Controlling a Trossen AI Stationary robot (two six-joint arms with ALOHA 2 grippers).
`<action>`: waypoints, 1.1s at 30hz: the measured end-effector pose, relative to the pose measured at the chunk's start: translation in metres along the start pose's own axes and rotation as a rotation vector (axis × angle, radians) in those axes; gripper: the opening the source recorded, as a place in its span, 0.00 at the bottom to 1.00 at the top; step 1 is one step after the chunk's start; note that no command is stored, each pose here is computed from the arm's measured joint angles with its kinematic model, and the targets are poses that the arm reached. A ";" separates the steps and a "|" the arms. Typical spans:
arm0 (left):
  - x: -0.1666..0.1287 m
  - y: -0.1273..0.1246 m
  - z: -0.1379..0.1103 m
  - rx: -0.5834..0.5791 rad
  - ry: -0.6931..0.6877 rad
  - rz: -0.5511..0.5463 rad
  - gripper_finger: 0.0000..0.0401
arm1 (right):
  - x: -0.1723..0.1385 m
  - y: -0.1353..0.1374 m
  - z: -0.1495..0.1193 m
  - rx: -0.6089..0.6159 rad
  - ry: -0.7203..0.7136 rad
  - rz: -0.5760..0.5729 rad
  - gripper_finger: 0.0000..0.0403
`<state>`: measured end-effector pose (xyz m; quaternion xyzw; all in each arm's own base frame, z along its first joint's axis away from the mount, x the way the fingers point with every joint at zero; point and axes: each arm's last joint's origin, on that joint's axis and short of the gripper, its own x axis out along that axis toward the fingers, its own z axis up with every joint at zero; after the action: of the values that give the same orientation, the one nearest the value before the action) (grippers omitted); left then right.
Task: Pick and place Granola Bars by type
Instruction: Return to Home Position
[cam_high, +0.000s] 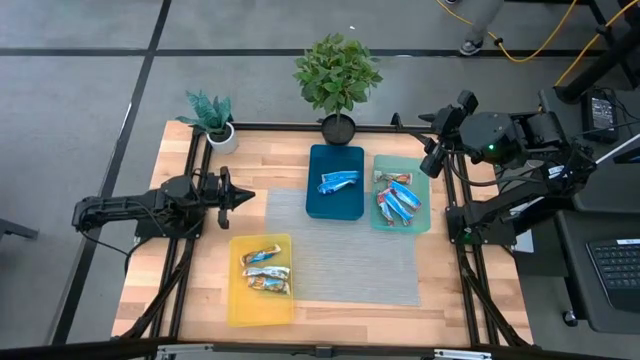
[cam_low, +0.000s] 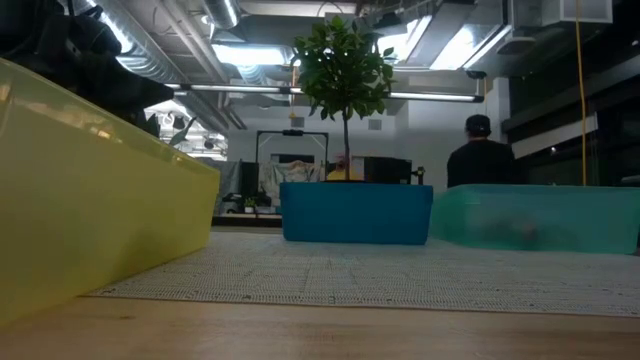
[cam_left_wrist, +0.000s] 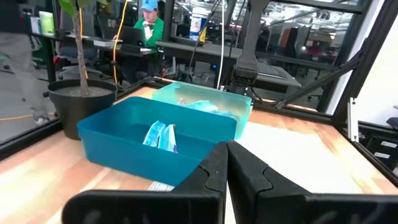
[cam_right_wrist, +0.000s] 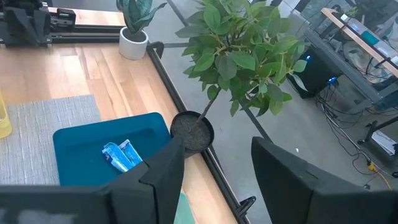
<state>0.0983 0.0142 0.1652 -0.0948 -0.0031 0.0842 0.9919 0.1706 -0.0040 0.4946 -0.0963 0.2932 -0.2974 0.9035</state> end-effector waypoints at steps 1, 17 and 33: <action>0.000 0.000 0.000 0.008 0.000 0.000 0.00 | 0.000 0.000 0.000 0.000 0.000 0.000 0.47; 0.001 0.000 -0.001 -0.006 0.008 -0.002 0.01 | -0.001 0.000 -0.001 0.025 -0.006 0.030 0.41; 0.001 0.000 -0.001 -0.006 0.007 -0.001 0.01 | 0.028 0.028 -0.109 0.214 -0.629 0.437 0.01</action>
<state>0.0988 0.0142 0.1646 -0.0979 0.0003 0.0831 0.9917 0.1390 0.0021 0.3834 -0.0234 -0.0168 -0.0831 0.9961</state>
